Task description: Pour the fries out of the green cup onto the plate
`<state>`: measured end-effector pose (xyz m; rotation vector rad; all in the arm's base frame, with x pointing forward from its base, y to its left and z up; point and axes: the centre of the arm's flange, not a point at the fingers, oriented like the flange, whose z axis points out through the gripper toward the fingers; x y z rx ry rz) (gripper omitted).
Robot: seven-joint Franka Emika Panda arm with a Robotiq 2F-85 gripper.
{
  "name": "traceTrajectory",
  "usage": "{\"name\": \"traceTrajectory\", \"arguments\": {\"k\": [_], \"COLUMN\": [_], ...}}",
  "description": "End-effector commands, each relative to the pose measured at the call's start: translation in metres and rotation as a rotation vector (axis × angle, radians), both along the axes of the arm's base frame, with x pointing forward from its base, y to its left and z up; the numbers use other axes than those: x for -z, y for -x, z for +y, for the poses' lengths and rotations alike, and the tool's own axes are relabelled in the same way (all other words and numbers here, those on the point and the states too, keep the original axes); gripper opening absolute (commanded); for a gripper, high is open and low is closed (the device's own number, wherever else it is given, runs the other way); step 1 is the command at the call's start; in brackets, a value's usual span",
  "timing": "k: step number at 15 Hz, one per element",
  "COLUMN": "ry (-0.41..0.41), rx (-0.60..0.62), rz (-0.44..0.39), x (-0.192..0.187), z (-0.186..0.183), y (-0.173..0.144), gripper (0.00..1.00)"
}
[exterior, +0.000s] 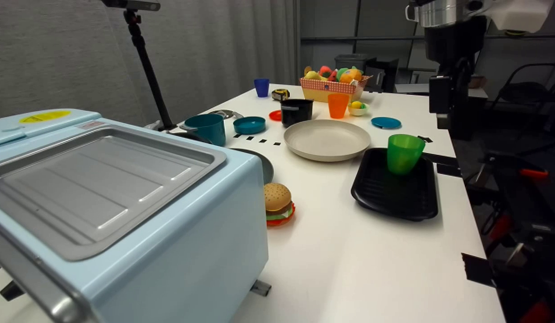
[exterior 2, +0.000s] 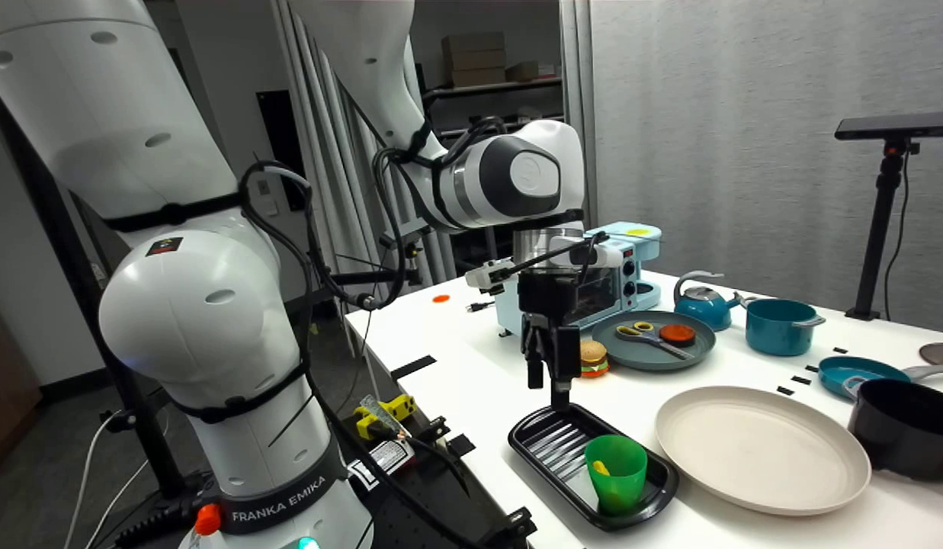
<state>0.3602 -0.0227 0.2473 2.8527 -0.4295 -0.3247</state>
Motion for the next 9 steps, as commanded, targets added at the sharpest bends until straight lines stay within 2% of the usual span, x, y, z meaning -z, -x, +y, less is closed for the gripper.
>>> {"name": "traceTrajectory", "arguments": {"k": [1,5,9], "ry": [-0.09,-0.178,-0.189], "rx": [-0.001,-0.019,-0.037], "rz": [-0.037,-0.048,-0.027], "x": [0.009,0.022,0.045], "z": [-0.023,-0.037,-0.038], "y": [-0.005,-0.005,-0.005], "gripper": [1.0,1.0,1.0]}}
